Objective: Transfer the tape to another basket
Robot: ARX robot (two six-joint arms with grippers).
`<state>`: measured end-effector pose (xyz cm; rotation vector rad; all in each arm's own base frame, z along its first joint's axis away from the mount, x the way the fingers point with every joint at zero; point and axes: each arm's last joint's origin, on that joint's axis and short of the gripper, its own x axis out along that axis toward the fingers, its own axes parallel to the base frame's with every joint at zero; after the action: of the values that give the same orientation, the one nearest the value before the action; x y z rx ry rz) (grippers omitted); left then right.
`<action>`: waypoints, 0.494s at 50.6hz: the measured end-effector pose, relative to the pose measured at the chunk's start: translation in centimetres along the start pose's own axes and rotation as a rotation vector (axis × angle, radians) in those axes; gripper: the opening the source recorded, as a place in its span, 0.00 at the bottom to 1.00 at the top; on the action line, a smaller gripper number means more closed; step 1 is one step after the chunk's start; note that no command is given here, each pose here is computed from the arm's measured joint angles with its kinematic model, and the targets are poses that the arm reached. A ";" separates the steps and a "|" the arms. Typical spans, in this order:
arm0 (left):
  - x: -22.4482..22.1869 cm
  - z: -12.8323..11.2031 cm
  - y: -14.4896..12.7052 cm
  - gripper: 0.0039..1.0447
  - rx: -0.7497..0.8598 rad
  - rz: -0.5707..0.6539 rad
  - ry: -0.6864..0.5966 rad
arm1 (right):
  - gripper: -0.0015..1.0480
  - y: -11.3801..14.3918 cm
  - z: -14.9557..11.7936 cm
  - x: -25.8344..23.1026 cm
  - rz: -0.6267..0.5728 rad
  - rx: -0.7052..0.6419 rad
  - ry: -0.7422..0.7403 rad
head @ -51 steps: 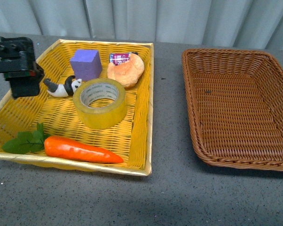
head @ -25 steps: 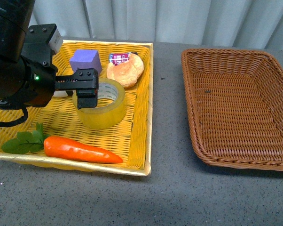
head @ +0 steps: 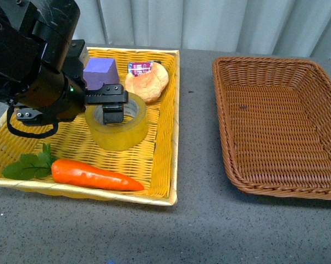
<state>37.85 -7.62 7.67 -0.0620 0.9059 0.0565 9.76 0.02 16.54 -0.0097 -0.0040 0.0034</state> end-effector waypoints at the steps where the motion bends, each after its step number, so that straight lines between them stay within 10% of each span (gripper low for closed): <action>1: 0.0 0.0 0.0 0.79 -0.001 0.000 0.000 | 0.91 0.0 0.0 0.0 0.000 0.000 0.000; 17: 0.0 0.4 0.3 0.19 -0.057 -0.013 0.004 | 0.91 0.0 0.0 0.0 0.000 0.000 0.000; 25: -0.3 0.8 0.3 0.15 -0.052 -0.010 -0.030 | 0.91 0.0 0.0 0.0 0.000 0.000 0.000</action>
<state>38.24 -7.29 8.41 -0.1135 0.8741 0.0713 9.76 0.02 16.54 -0.0097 -0.0040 0.0034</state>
